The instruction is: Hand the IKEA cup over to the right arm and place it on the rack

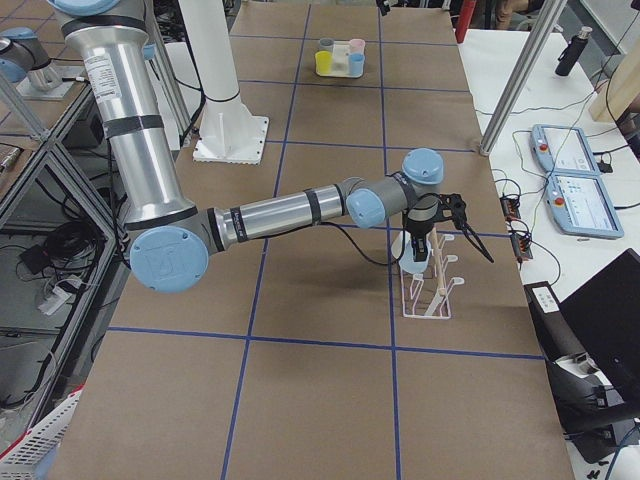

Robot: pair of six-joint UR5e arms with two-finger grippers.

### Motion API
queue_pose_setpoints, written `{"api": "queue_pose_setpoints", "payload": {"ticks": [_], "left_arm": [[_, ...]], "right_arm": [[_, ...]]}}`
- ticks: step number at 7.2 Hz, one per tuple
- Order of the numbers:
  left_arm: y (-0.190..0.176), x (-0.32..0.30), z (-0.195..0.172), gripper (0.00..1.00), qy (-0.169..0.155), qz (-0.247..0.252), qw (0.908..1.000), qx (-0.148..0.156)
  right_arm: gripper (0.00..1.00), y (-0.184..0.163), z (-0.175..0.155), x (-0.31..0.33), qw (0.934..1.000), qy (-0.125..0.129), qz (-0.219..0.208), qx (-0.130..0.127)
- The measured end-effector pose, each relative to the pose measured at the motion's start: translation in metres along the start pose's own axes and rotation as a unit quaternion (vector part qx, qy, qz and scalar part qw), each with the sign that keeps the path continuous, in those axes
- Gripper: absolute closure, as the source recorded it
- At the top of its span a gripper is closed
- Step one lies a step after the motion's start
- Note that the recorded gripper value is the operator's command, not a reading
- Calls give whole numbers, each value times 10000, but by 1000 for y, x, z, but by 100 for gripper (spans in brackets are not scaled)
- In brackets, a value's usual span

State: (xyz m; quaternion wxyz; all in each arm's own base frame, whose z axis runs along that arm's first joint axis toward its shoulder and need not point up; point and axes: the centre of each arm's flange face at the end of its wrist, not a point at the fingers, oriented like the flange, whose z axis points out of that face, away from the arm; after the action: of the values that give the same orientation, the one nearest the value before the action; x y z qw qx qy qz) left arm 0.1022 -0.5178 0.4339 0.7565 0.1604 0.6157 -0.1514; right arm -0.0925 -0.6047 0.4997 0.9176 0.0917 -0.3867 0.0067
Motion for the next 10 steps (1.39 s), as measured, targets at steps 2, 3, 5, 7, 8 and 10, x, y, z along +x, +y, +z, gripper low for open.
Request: {"api": "queue_pose_setpoints", "payload": {"ticks": [2,3,5,7,8,10], "left_arm": [[12,-17,2,0,-115,-28,9999,-97],[18,-31,3,0,-238,125,9995,-155],[18,-74,-3,0,-915,781,9927,-83],[20,-114,-4,2,-1705,1184,9781,-139],[26,-129,-2,3,-1989,1152,9727,-326],[48,-142,21,6,-2483,807,9605,-961]], "right_arm": [[2,0,8,-4,10000,5,-25,-63],[2,0,11,-6,10000,3,-32,-83],[2,-1,14,-11,9999,-8,-48,-111],[2,-4,14,-19,9999,-38,-83,-110],[2,-5,14,-22,9999,-51,-106,-109],[2,-5,15,-26,9998,-65,-129,-119]]}}
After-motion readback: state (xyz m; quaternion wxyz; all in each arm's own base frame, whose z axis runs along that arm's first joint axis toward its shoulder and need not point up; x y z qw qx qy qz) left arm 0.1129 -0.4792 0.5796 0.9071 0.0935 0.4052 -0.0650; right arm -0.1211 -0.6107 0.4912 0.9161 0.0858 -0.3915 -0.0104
